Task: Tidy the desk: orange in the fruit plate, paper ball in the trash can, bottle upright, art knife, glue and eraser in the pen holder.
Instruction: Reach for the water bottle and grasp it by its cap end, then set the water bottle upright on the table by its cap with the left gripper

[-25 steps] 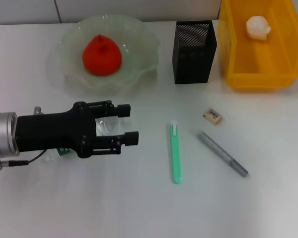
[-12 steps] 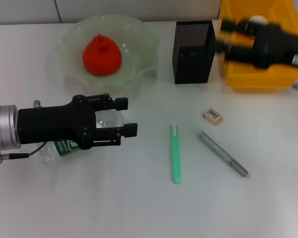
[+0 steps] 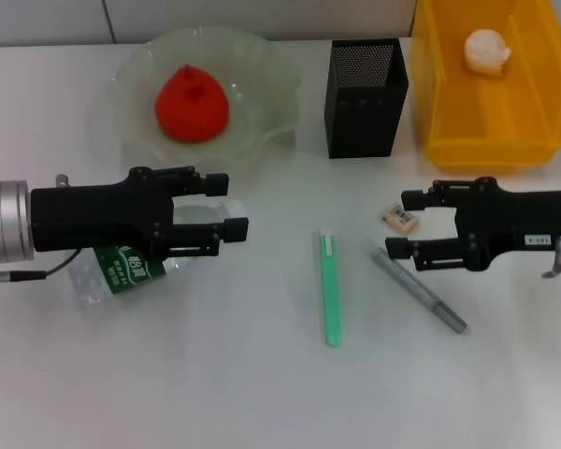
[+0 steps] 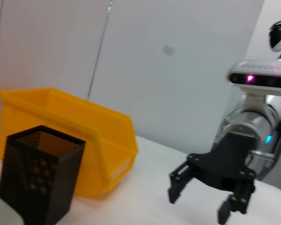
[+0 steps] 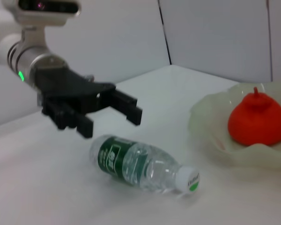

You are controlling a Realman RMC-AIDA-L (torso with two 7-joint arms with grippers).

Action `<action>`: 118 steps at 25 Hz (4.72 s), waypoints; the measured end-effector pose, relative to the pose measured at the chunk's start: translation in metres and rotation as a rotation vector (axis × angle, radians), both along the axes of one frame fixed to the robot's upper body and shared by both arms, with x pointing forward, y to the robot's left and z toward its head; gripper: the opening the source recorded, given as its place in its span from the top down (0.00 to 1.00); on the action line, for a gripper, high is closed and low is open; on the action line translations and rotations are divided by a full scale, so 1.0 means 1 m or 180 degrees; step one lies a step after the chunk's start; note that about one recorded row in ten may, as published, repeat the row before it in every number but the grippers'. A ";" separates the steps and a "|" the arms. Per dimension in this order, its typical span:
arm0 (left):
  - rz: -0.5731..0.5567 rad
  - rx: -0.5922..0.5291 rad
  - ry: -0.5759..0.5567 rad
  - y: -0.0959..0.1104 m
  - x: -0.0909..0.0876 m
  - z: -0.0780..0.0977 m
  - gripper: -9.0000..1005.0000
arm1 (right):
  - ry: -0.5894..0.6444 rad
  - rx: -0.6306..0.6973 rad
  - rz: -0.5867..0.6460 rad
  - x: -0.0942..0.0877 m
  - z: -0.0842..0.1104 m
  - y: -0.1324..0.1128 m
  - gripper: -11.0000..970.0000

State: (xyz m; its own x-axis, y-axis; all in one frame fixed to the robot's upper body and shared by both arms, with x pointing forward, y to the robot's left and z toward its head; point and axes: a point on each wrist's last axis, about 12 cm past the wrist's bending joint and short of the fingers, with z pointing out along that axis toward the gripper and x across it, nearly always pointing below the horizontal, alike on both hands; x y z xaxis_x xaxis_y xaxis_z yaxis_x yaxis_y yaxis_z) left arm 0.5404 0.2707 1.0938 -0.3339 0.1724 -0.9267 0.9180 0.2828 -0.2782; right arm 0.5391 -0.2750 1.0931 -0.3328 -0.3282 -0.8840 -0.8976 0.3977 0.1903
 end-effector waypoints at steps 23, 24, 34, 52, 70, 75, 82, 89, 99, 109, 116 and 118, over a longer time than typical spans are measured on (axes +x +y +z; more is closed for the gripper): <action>-0.0248 0.2369 0.0161 -0.078 0.077 0.078 0.26 | -0.0081 -0.0056 -0.0095 -0.002 -0.010 -0.003 0.20; -0.0227 0.2653 0.0195 -0.090 0.079 0.074 0.26 | -0.0080 -0.0052 -0.0095 -0.002 -0.010 -0.003 0.20; -0.0119 0.3061 0.0172 -0.115 0.082 0.046 0.27 | -0.0065 -0.0033 -0.0107 -0.001 -0.009 -0.002 0.20; -0.0112 0.3207 0.0073 -0.120 0.084 0.031 0.38 | -0.0106 0.0018 -0.0103 0.003 -0.004 0.000 0.20; -0.0073 0.2664 0.0193 -0.105 0.078 0.067 0.55 | -0.0124 0.0033 -0.0107 0.005 -0.002 0.001 0.20; -0.0015 0.2044 0.0281 -0.069 0.071 0.093 0.54 | -0.0125 0.0040 -0.0092 0.005 -0.002 0.002 0.20; -0.0010 0.1521 0.0316 -0.029 0.058 0.101 0.53 | -0.0119 0.0051 -0.0073 0.006 -0.001 0.003 0.20; 0.0095 0.1092 0.0145 0.010 0.040 0.096 0.51 | -0.0101 0.0067 -0.0015 0.006 0.001 0.005 0.20; 0.0332 0.0796 -0.0269 0.036 0.025 0.092 0.50 | -0.0124 0.0113 0.0012 0.006 0.004 0.006 0.20; 0.0923 0.0815 -0.0481 0.057 0.030 0.081 0.48 | -0.0128 0.0112 0.0018 0.006 0.004 0.006 0.20; 0.1166 0.0861 -0.0452 0.063 0.035 0.073 0.47 | -0.0134 0.0117 0.0033 0.007 0.005 0.008 0.20; 0.1218 0.0869 -0.0425 0.063 0.036 0.070 0.46 | -0.0133 0.0122 0.0031 0.007 0.005 0.008 0.20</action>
